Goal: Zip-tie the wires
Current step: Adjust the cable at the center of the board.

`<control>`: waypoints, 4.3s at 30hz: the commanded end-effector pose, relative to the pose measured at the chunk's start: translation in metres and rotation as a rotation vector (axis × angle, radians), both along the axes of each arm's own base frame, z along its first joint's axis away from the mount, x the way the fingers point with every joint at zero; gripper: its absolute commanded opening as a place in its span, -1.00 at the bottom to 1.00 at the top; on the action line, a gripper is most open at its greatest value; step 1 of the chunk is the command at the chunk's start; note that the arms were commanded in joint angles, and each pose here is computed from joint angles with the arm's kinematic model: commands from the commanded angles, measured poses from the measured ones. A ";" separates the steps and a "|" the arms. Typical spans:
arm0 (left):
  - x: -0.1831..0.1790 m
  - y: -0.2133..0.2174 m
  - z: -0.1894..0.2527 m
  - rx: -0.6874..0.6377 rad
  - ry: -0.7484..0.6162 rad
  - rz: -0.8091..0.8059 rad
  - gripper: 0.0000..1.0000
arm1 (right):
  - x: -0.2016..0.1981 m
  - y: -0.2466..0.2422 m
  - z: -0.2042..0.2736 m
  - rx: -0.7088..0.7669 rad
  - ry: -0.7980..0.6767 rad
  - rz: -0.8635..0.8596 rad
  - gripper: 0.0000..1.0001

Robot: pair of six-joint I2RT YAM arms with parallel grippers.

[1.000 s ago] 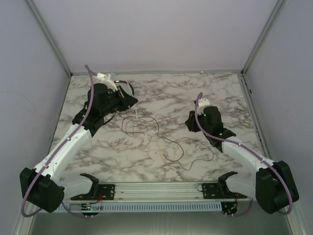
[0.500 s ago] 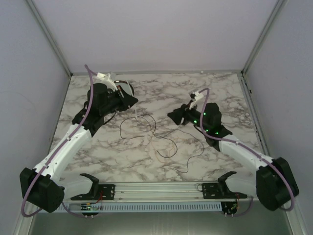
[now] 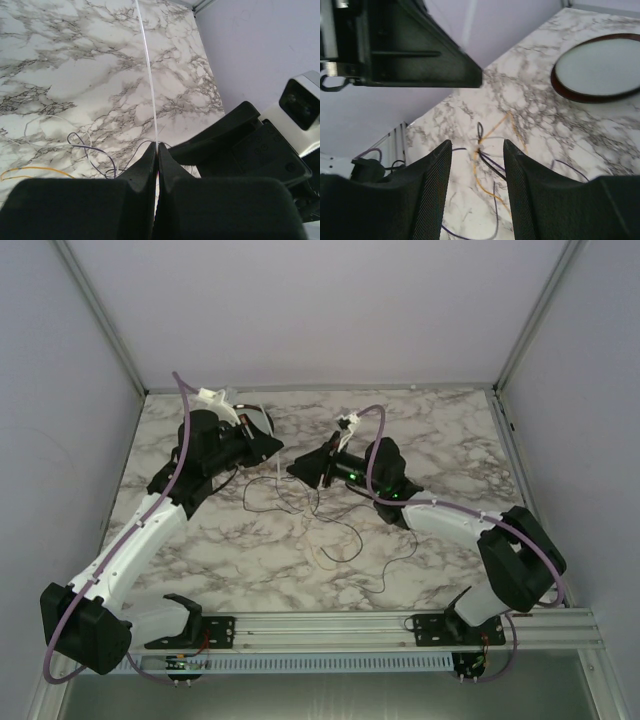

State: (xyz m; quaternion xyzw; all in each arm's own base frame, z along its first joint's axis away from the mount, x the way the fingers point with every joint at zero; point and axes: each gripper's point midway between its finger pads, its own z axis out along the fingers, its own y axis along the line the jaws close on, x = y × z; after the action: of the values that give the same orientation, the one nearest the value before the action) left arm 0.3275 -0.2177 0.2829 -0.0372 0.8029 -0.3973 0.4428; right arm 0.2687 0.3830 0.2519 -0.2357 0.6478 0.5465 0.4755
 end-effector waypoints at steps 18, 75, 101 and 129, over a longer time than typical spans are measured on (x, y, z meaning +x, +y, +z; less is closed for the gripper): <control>-0.004 -0.002 0.020 -0.050 -0.050 -0.017 -1.00 | -0.016 0.046 0.016 0.060 -0.031 0.136 -0.58; -0.004 0.008 0.073 -0.130 -0.314 -0.077 0.69 | -0.009 0.014 -0.025 -0.217 0.114 0.019 -1.00; -0.086 -0.033 0.085 -0.236 -0.746 -0.473 1.00 | -0.023 -0.070 0.071 -0.146 0.087 0.156 -1.00; -0.087 -0.112 -0.011 -0.004 -0.438 -0.904 0.35 | -0.017 -0.085 0.057 -0.204 0.100 0.064 -1.00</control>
State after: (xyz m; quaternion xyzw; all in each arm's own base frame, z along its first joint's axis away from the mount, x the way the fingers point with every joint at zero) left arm 0.2455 -0.3302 0.2679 0.3683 0.6384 -0.5554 0.3852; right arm 0.2489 0.3042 0.2963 -0.2751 0.7207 0.5137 0.3755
